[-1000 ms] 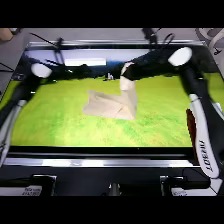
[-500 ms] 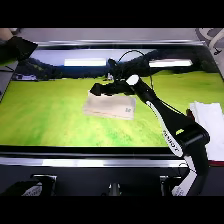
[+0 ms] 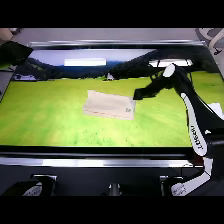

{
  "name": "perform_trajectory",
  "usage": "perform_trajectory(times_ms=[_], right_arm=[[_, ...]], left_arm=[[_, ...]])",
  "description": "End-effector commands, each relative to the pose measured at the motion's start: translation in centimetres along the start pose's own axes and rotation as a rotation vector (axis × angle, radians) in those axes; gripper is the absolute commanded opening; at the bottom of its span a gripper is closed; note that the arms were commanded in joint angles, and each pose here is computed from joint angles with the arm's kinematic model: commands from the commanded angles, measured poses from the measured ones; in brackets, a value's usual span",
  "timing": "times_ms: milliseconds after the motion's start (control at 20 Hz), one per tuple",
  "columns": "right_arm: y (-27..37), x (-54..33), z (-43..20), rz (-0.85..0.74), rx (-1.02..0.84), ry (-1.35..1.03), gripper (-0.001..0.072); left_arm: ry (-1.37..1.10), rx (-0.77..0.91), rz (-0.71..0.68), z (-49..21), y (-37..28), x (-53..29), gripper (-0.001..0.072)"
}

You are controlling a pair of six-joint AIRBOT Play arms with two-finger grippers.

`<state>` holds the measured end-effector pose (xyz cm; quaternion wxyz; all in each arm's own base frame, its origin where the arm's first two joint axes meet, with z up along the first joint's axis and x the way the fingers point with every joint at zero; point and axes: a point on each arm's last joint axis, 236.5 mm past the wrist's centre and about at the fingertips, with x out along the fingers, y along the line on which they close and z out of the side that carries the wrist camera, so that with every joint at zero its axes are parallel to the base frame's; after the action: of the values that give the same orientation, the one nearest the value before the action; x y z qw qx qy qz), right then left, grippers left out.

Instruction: Fold the shirts.

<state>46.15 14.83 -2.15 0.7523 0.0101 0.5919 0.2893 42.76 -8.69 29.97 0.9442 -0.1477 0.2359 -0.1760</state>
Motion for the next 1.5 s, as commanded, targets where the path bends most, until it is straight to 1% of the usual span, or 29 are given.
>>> perform_trajectory(times_ms=[0, 100, 250, 350, 400, 450, 500, 550, 600, 700, 750, 850, 950, 1100, 1250, 1450], right_arm=[[-3.0, 1.9, -5.1, 0.062, 0.197, 0.098, 0.0647], [-1.2, 4.9, -4.2, 0.155, 0.265, 0.048, 0.0646], [1.2, 7.3, -1.7, 0.257, 0.316, -0.03, 0.0636], [2.0, 8.0, -0.1, 0.278, 0.34, -0.085, 0.0614], [2.3, 8.1, 0.4, 0.284, 0.348, -0.101, 0.0591], [2.6, 8.3, 0.6, 0.293, 0.353, -0.108, 0.0536], [3.0, 8.2, 0.8, 0.31, 0.359, -0.109, 0.0417], [3.5, 7.9, 1.0, 0.333, 0.341, -0.116, 0.0199], [3.6, 7.1, 1.4, 0.356, 0.315, -0.134, 0.0026], [3.4, 3.4, 3.1, 0.388, 0.185, -0.204, 0.0019], [2.6, 1.0, 3.9, 0.378, 0.157, -0.235, 0.0019], [-0.9, -5.2, 5.0, 0.289, 0.13, -0.319, 0.0019], [-5.6, -11.7, 4.5, 0.153, 0.185, -0.393, 0.0019], [-11.7, -20.2, 1.0, -0.011, 0.285, -0.476, 0.0019], [-15.3, -26.4, -3.2, -0.097, 0.394, -0.544, 0.0019], [-18.5, -32.6, -7.9, -0.2, 0.523, -0.647, 0.0019]], left_arm=[[0.011, 0.009, 0.003, -0.3, -0.1, 0.0, 0.003], [0.03, 0.012, -0.007, -0.8, -0.5, 0.1, 0.003], [0.054, 0.021, -0.026, -1.5, -1.4, 0.2, 0.003], [0.057, 0.024, -0.033, -1.6, -1.7, 0.3, 0.003], [0.058, 0.023, -0.036, -1.6, -1.9, 0.4, 0.003], [0.058, 0.023, -0.037, -1.6, -1.9, 0.4, 0.003], [0.058, 0.023, -0.037, -1.6, -1.9, 0.4, 0.003], [0.058, 0.023, -0.037, -1.6, -1.9, 0.4, 0.003], [0.058, 0.023, -0.037, -1.6, -1.9, 0.4, 0.0031], [0.059, 0.023, -0.036, -1.6, -1.9, 0.4, 0.003], [0.06, 0.022, -0.036, -1.7, -1.8, 0.5, 0.003], [0.063, 0.022, -0.035, -1.7, -1.7, 0.6, 0.003], [0.066, 0.024, -0.034, -1.8, -1.6, 0.8, 0.0031], [0.065, 0.023, -0.033, -1.8, -1.6, 0.9, 0.0031], [0.063, 0.022, -0.033, -1.7, -1.6, 0.9, 0.003], [0.062, 0.023, -0.033, -1.7, -1.6, 0.9, 0.0031]])
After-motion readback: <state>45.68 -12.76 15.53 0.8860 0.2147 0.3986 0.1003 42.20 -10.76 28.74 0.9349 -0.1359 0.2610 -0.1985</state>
